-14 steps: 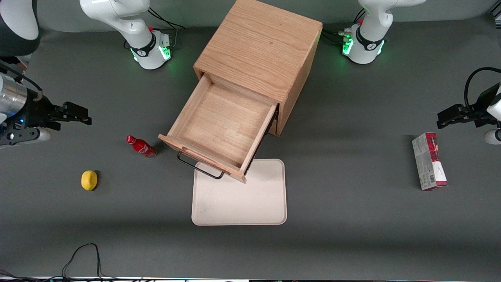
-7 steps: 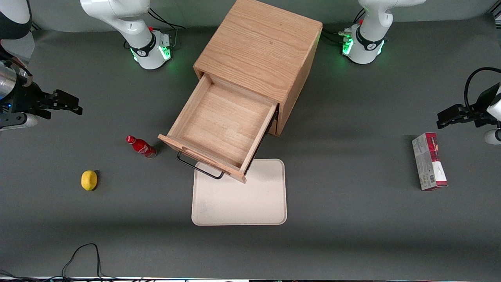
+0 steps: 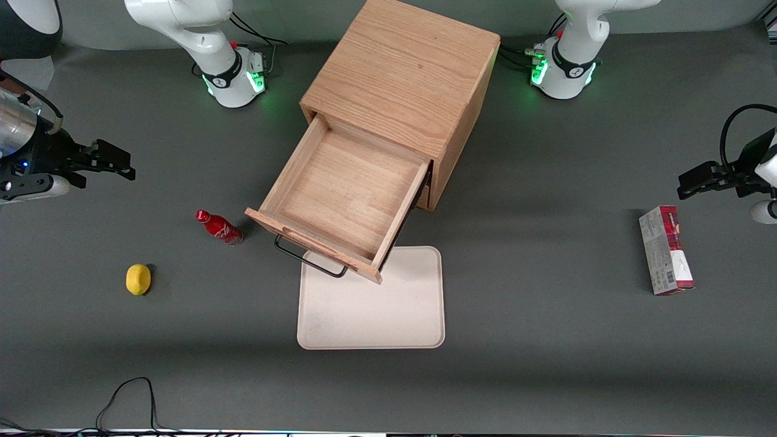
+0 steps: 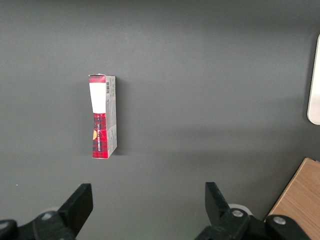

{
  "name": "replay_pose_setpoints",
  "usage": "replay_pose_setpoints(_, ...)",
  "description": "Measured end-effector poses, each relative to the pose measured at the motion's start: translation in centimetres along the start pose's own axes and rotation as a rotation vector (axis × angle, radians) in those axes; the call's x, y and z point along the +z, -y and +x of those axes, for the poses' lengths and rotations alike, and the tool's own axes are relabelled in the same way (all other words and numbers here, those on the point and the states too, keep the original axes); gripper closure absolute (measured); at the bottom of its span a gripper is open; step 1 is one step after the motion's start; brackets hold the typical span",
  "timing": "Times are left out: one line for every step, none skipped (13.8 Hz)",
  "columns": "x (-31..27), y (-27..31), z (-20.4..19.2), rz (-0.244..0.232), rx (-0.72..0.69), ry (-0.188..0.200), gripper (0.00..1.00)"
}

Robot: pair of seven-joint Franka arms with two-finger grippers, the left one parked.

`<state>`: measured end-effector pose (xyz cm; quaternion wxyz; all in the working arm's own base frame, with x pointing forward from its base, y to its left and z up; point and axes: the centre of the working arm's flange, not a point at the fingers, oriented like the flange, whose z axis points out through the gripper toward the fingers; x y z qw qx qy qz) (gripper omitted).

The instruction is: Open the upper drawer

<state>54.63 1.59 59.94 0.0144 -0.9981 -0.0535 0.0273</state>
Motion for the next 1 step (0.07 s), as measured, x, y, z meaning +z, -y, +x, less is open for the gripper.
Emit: replay_pose_setpoints(-0.01,-0.08,-0.01,0.000,0.000,0.000,0.00)
